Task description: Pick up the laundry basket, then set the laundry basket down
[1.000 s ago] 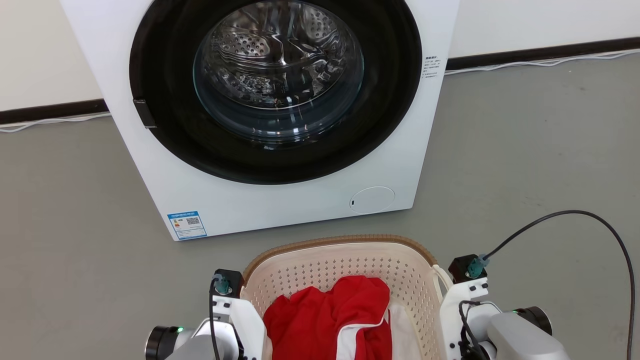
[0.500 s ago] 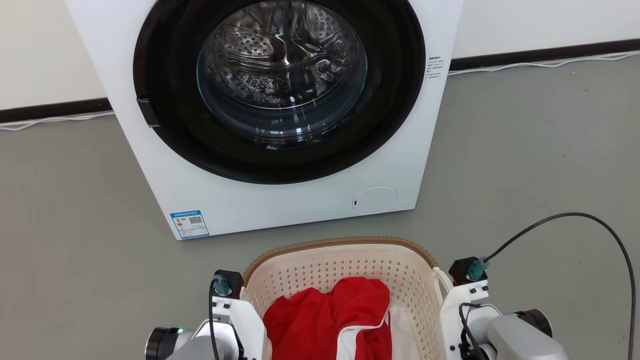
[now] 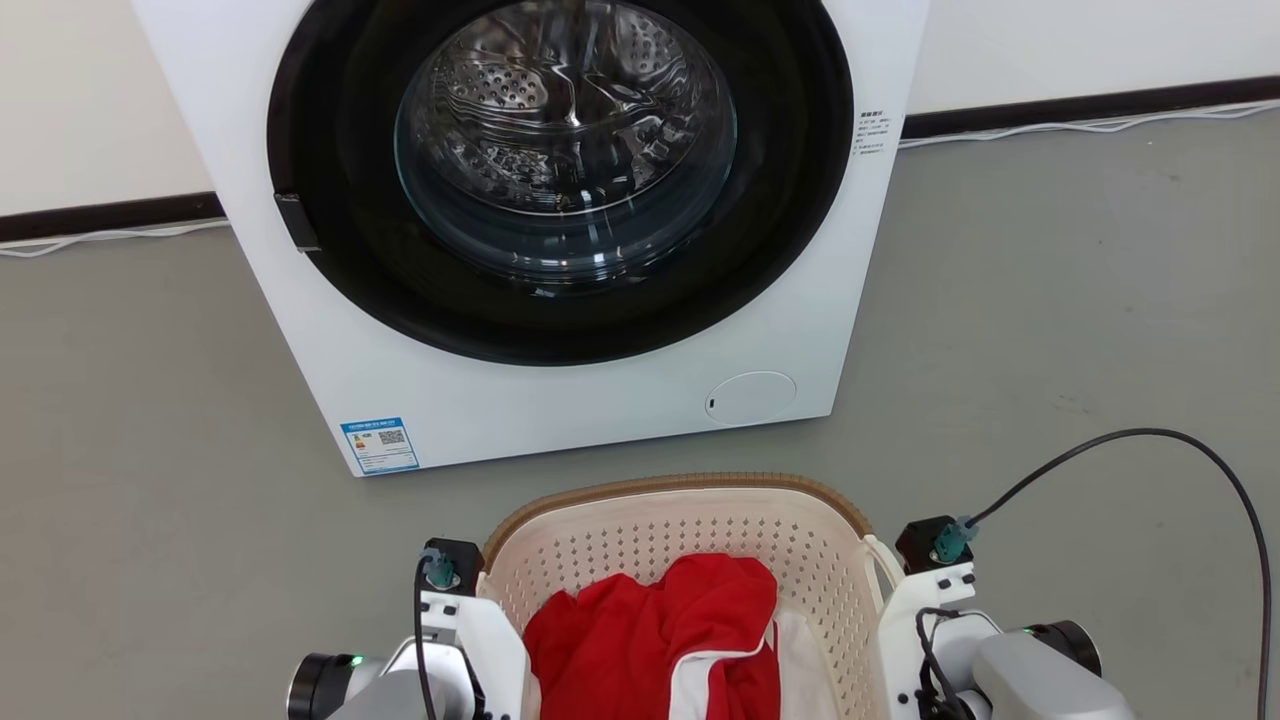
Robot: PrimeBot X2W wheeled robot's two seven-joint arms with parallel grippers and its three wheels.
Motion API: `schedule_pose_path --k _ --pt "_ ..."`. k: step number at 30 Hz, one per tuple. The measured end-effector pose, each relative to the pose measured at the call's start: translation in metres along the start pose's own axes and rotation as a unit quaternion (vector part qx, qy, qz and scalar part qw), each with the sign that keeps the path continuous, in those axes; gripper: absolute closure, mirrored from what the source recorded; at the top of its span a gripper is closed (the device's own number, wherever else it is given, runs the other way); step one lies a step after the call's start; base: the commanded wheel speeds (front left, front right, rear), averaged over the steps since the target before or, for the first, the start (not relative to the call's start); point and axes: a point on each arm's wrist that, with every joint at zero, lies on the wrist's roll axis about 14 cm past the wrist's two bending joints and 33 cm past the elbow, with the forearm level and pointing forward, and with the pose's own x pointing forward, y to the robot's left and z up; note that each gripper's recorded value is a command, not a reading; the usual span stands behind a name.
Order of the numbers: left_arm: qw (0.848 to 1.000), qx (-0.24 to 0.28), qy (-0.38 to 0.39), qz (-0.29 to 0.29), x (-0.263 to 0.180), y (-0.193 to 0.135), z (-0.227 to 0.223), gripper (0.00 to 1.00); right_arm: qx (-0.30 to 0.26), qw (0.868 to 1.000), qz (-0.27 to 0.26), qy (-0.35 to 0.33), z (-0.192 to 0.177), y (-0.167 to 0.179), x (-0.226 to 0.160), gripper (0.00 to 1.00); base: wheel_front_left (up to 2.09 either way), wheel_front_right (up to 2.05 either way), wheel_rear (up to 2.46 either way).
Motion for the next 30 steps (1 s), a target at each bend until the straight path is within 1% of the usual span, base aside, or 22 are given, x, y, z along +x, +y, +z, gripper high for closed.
schedule_pose_path --k 13,30 --pt "1.0 0.0 0.004 0.001 0.0035 0.0016 -0.0003 1.0 0.007 1.0 0.003 0.003 -0.0027 0.0007 0.0032 1.0 0.0 0.0 0.0" --pt "1.0 -0.001 0.007 0.001 0.0055 0.0025 -0.003 1.0 0.002 1.0 0.005 0.002 -0.0047 0.0016 0.0065 1.0 0.0 0.0 0.0"
